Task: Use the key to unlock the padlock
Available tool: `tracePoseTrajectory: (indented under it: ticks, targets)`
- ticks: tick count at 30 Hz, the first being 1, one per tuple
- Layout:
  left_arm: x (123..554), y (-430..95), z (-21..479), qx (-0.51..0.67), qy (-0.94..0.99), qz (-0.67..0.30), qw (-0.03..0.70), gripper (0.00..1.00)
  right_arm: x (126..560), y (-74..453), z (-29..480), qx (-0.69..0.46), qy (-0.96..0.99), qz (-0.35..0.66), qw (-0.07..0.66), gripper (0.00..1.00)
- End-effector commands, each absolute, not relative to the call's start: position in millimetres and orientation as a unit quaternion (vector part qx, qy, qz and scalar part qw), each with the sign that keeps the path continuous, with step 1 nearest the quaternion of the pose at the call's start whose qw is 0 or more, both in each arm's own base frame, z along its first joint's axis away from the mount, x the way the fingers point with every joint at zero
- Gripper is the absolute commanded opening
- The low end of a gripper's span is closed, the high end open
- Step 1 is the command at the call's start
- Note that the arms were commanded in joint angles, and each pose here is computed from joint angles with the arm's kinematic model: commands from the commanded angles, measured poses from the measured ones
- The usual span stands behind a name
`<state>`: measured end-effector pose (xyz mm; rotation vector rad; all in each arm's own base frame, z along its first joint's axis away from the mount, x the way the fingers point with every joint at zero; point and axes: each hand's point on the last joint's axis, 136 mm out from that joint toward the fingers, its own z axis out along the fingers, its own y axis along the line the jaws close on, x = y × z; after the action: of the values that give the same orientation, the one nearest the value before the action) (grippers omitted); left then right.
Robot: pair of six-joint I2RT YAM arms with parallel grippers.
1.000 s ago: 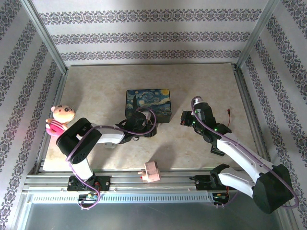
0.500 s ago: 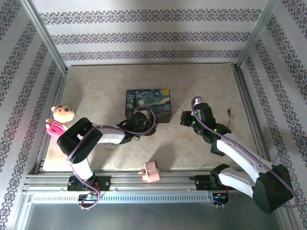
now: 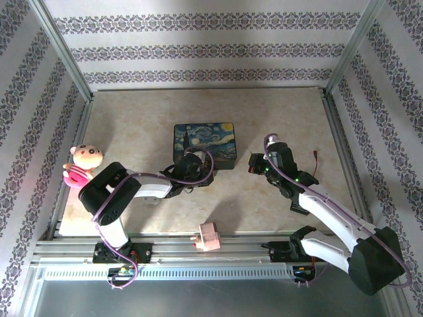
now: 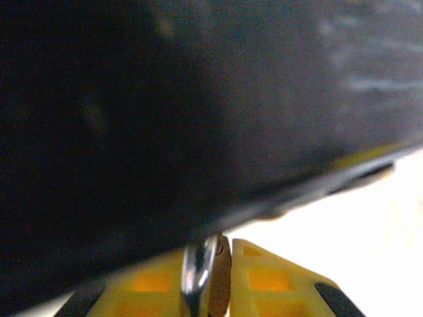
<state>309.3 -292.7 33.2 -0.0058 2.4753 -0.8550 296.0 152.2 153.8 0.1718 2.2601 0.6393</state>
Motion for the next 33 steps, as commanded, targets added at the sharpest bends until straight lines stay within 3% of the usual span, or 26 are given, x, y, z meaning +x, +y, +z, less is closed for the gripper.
tracePoseTrajectory:
  ticks: [1,4,7,14,24,29,33]
  targets:
    - [300,-301,51,0.011,0.901,-0.357,0.245,0.13,288,158,149,0.065,0.885,0.272,0.372,0.00]
    - [300,-306,59,0.023,0.891,-0.383,0.243,0.06,283,164,143,0.066,0.884,0.294,0.358,0.00]
    - [303,-311,69,0.022,0.874,-0.420,0.242,0.07,277,170,137,0.063,0.882,0.315,0.345,0.00]
    - [306,-302,61,0.000,0.883,-0.407,0.235,0.35,270,166,129,0.076,0.882,0.317,0.339,0.00]
    - [314,-261,54,-0.013,0.932,-0.194,0.306,0.69,271,165,134,0.063,0.880,0.312,0.351,0.00]
    - [314,-275,61,-0.003,0.928,-0.160,0.335,0.89,272,167,131,0.047,0.885,0.309,0.346,0.00]
    - [314,-282,53,-0.001,0.937,-0.107,0.333,0.91,273,166,131,0.041,0.885,0.311,0.345,0.00]
